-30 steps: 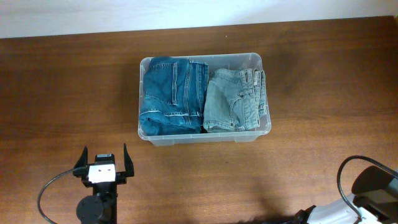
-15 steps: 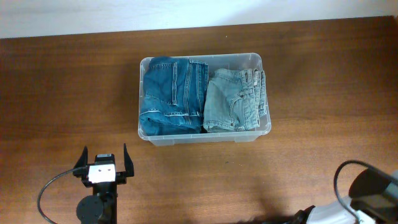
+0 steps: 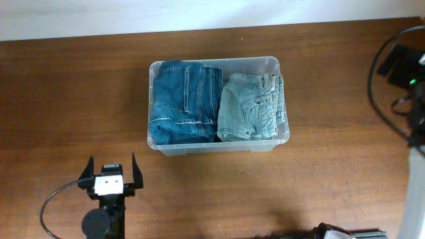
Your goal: Pack container
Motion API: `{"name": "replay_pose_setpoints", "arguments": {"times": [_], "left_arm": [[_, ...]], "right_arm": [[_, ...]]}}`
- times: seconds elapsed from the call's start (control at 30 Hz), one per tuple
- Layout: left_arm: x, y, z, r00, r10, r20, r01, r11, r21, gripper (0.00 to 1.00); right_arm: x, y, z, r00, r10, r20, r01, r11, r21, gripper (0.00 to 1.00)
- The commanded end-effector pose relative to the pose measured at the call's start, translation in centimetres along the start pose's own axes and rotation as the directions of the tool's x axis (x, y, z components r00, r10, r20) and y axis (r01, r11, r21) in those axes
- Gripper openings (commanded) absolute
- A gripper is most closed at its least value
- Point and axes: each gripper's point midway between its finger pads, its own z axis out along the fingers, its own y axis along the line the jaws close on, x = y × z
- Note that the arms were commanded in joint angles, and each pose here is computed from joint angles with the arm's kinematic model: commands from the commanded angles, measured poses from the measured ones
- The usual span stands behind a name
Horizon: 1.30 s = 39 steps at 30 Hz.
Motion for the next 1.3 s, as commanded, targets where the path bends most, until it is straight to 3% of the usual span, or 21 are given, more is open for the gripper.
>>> {"name": "replay_pose_setpoints", "arguments": {"times": [0.0,0.17,0.7,1.27], "left_arm": [[0.1,0.0,0.0,1.000,0.002,0.002,-0.002,1.000,-0.002,1.00],[0.1,0.0,0.0,1.000,0.002,0.002,-0.002,1.000,-0.002,1.00],[0.1,0.0,0.0,1.000,0.002,0.002,-0.002,1.000,-0.002,1.00],[0.1,0.0,0.0,1.000,0.002,0.002,-0.002,1.000,-0.002,1.00]], "right_arm": [[0.9,2.4,-1.1,0.995,-0.076,0.059,0.081,0.994,-0.077,0.99],[1.1,6.1,-2.4,0.937,-0.279,0.209,0.314,0.936,-0.159,0.98],[1.7,8.8,-7.4,0.883,-0.248,0.398,0.357,0.906,-0.228,0.98],[10.1,10.4,-9.1,0.850,-0.213,0.482,0.413,0.838,-0.357,0.98]]}}
